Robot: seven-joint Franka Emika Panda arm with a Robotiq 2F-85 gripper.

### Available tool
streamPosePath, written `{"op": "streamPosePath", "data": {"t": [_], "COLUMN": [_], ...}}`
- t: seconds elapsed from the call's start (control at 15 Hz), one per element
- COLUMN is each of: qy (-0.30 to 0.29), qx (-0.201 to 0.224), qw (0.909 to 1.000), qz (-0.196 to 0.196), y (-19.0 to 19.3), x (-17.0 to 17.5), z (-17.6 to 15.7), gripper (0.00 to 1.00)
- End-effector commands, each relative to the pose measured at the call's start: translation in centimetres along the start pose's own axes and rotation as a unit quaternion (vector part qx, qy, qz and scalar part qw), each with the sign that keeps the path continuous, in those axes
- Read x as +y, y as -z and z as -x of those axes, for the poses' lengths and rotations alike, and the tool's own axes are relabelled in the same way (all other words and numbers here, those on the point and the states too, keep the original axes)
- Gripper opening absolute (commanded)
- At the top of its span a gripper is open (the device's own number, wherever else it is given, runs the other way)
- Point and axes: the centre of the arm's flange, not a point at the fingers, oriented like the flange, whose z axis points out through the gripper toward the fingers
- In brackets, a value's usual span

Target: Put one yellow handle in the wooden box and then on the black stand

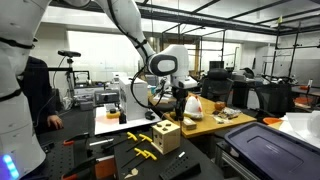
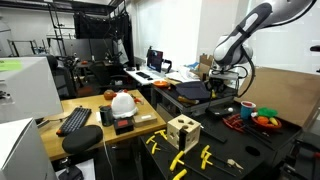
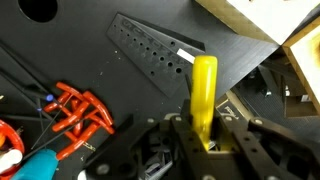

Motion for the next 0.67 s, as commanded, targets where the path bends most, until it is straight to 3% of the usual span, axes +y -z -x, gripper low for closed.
{"op": "streamPosePath", "data": {"t": [0.0,0.27,0.33,0.4,0.6], "qy": [0.001,0.004,0.006,0.006,0.007], "qx": [-0.019,-0.062,-0.045,-0.048,-0.049], "qw": [0.9997,0.997,0.9984,0.9983,0.9981], "qz": [0.014,0.046,0.034,0.033,0.037], "y": [4.6,8.5,5.2,6.0,5.3], "x": [0.5,1.3,0.9,0.9,1.0], "z": [0.0,0.9,0.0,0.0,0.1], "gripper": [0.04,0.04,0.04,0.15,0.15]}}
